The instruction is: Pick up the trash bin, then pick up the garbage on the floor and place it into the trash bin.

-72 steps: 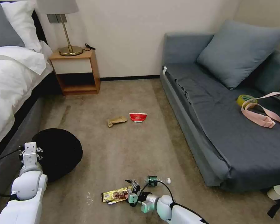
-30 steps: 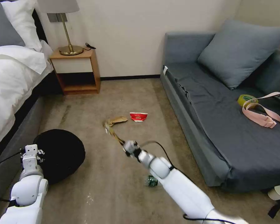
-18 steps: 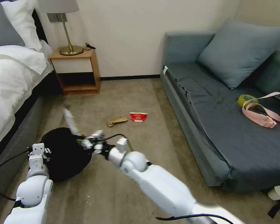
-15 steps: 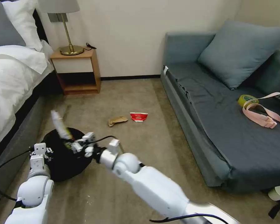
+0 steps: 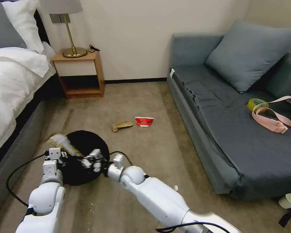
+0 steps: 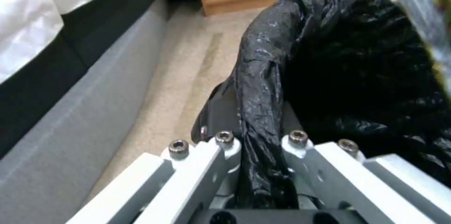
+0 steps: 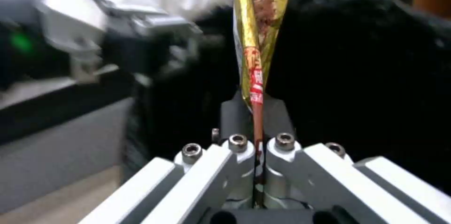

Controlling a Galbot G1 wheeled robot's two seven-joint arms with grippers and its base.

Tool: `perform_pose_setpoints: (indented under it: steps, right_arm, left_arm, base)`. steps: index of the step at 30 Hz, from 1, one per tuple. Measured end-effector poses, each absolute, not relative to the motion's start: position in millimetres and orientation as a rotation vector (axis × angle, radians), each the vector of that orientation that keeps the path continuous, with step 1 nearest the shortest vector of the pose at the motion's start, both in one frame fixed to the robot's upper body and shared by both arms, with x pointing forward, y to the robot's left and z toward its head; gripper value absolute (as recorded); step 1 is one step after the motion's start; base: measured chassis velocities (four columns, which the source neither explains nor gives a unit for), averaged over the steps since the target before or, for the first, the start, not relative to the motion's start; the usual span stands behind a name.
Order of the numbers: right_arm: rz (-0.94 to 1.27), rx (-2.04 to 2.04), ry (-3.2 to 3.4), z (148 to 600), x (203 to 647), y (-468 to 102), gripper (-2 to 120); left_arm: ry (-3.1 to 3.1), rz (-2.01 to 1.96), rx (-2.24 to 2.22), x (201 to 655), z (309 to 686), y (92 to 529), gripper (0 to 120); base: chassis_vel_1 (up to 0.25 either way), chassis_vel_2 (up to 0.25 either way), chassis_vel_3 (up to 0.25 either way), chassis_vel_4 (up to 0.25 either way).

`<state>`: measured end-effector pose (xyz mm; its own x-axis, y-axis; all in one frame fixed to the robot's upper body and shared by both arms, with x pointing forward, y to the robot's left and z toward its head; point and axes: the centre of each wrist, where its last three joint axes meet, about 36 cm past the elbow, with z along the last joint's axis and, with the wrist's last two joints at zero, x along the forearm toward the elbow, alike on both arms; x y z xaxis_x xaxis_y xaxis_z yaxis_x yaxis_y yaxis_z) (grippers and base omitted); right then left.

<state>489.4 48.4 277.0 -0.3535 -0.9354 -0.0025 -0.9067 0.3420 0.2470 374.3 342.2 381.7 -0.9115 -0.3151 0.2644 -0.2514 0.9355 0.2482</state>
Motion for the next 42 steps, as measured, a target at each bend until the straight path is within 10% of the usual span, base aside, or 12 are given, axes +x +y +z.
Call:
perform_pose_setpoints:
  steps: [11, 25, 32, 42]
  right_arm:
    - [-0.198, 1.679, -2.464, 262.8, 483.7, 44.3, 2]
    - [-0.023, 1.687, -2.511, 268.8, 488.6, 37.7, 53]
    - [0.508, 1.619, -2.498, 254.0, 516.0, -56.5, 81]
    - [0.707, 1.611, -2.281, 244.4, 511.9, -188.1, 100]
  left_arm:
    - [-2.801, -0.307, 0.431, 369.8, 387.1, 342.2, 4]
    - [-2.777, -0.307, 0.46, 367.2, 376.6, 353.1, 4]
    - [-2.744, -0.282, 0.507, 365.2, 367.4, 369.3, 4]
    - [-2.738, -0.266, 0.51, 363.5, 364.6, 368.4, 4]
  base:
    - [0.0, 0.0, 0.0, 0.0]
    - [0.0, 0.0, 0.0, 0.0]
    - [0.0, 0.0, 0.0, 0.0]
    - [0.0, 0.0, 0.0, 0.0]
